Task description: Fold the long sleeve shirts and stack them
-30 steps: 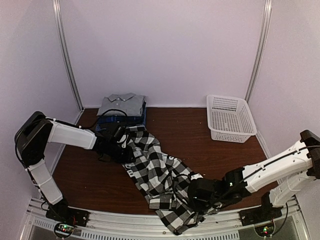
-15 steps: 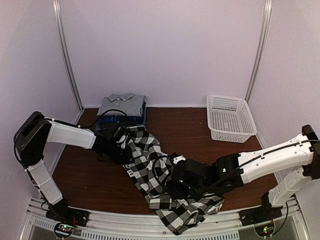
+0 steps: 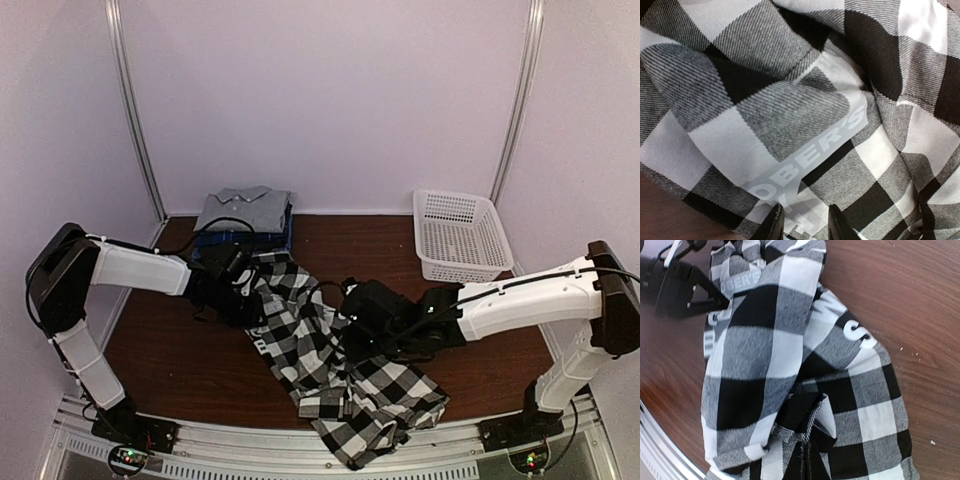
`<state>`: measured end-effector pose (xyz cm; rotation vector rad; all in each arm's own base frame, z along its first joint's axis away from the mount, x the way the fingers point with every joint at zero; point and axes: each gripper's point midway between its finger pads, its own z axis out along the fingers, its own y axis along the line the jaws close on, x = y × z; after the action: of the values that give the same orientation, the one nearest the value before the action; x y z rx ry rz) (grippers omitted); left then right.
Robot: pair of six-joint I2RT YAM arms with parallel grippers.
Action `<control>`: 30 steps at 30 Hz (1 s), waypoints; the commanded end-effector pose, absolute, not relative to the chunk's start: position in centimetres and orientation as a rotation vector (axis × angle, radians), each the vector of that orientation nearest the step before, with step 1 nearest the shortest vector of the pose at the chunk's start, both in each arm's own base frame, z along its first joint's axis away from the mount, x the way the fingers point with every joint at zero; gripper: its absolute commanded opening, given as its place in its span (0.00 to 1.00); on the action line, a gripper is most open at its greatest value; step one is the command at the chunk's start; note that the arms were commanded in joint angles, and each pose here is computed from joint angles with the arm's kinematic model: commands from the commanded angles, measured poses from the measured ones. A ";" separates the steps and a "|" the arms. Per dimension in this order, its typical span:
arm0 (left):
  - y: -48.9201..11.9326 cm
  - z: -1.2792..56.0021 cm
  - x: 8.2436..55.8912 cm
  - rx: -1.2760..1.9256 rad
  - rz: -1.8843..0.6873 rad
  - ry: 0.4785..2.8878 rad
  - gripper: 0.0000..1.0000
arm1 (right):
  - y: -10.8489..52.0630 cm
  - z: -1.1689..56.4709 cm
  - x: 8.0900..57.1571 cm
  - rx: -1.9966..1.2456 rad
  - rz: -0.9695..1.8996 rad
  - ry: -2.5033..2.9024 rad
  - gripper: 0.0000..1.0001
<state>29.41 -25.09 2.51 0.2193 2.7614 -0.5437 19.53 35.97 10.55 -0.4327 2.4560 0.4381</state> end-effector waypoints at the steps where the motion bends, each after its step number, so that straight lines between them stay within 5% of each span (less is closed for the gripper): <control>1: -25.5 4.9 30.7 0.231 -0.568 2.695 0.32 | 35.1 15.3 24.6 -0.361 0.456 2.344 0.00; 18: -25.5 5.6 30.3 0.255 -0.591 2.688 0.32 | 19.4 32.6 51.3 0.031 0.130 2.013 0.00; 30: -25.3 6.3 30.2 0.248 -0.587 2.686 0.32 | 13.2 37.3 58.9 0.141 0.023 1.866 0.00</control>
<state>29.59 -25.36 4.90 0.2439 2.7164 -0.5740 58.18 14.88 35.74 0.1318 1.9079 0.0509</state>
